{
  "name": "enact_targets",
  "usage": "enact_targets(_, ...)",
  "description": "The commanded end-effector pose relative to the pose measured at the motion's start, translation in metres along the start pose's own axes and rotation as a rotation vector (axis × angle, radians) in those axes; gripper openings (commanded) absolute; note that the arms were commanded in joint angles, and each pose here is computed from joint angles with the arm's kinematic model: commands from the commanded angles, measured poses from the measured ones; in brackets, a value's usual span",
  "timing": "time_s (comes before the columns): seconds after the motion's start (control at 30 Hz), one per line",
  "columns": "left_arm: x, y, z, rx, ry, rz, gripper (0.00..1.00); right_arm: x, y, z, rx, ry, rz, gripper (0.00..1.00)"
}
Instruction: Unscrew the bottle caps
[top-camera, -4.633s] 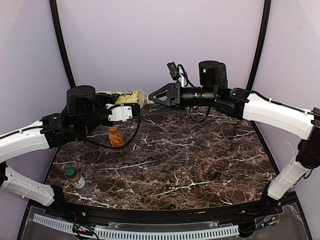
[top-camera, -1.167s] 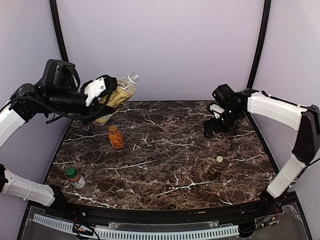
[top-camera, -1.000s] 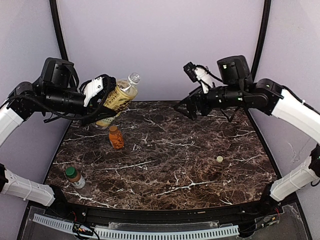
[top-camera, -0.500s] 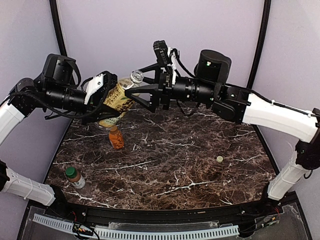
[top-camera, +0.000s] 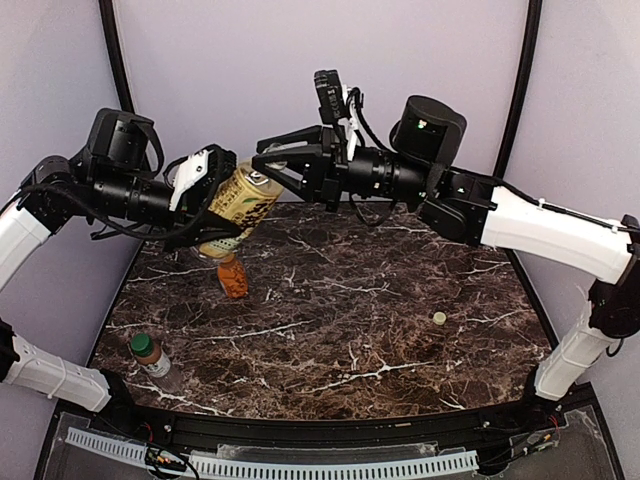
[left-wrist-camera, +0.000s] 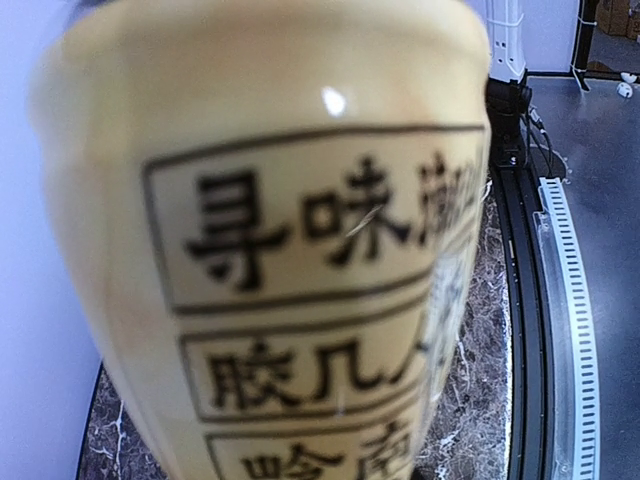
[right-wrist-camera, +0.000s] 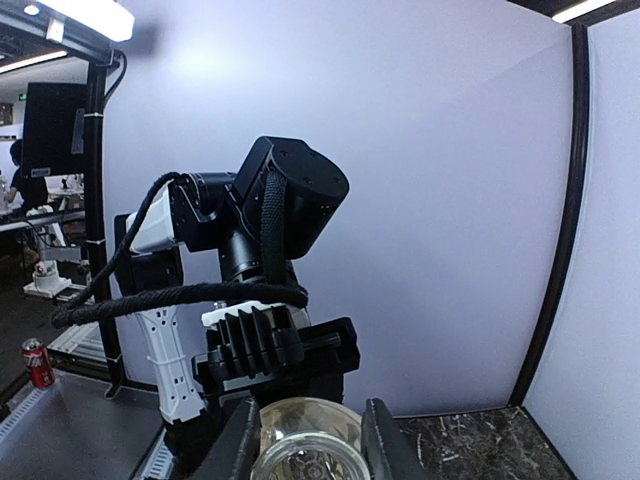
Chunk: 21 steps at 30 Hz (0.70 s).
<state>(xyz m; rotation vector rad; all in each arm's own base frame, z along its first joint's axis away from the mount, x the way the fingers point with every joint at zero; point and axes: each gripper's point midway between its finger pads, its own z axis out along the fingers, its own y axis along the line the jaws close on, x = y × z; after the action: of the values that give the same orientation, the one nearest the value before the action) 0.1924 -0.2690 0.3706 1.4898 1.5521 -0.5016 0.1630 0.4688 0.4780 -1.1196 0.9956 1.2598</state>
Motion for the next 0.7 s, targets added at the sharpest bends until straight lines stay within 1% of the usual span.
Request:
enact_targets(0.0,-0.002,0.001,-0.002,-0.002,-0.003,-0.014,0.26,-0.007,0.007,0.001,-0.026,-0.024,0.012,0.11)
enact_targets(0.03,-0.002,0.001,-0.002,-0.003,-0.002,-0.014,0.26,-0.005,0.006,0.001,-0.022,-0.021,0.016,0.00)
enact_targets(0.13,-0.002,0.002,-0.003,-0.003,-0.003,-0.016,0.26,-0.003,0.004,0.000,-0.006,-0.005,0.020,0.00)
enact_targets(0.17,-0.002,0.002,-0.003,-0.003,-0.003,-0.016,0.29,-0.003,0.003,-0.001,0.003,0.003,0.021,0.00)
enact_targets(0.2,0.000,0.002,-0.002,-0.005,0.000,-0.018,0.36,-0.002,0.002,-0.002,0.012,0.010,0.019,0.00)
enact_targets(0.23,0.003,0.004,-0.001,-0.018,0.012,-0.021,0.68,-0.003,0.000,-0.005,0.033,0.018,0.015,0.00)
enact_targets(0.27,0.003,0.006,-0.001,-0.033,0.011,-0.028,0.91,-0.003,-0.005,-0.008,0.066,0.031,0.012,0.00)
enact_targets(0.3,0.008,0.011,0.001,-0.064,0.029,-0.031,0.95,-0.002,-0.010,-0.012,0.103,0.046,0.008,0.00)
enact_targets(0.33,0.009,0.014,0.001,-0.084,0.035,-0.033,0.98,-0.001,-0.018,-0.017,0.153,0.066,0.005,0.00)
enact_targets(0.43,0.021,0.029,0.002,-0.176,0.078,-0.029,0.99,0.008,-0.050,-0.048,0.345,0.150,0.009,0.00)
enact_targets(0.5,0.029,0.035,0.002,-0.213,0.101,-0.028,0.99,0.012,-0.072,-0.076,0.481,0.201,0.020,0.00)
enact_targets(0.57,0.037,0.037,0.001,-0.227,0.112,-0.038,0.99,0.017,-0.095,-0.112,0.639,0.257,0.006,0.00)
enact_targets(0.6,0.039,0.039,-0.003,-0.239,0.111,-0.048,0.99,0.018,-0.111,-0.138,0.743,0.279,-0.001,0.00)
enact_targets(0.67,0.049,0.040,-0.006,-0.249,0.119,-0.075,0.99,0.035,-0.138,-0.184,0.909,0.364,-0.029,0.00)
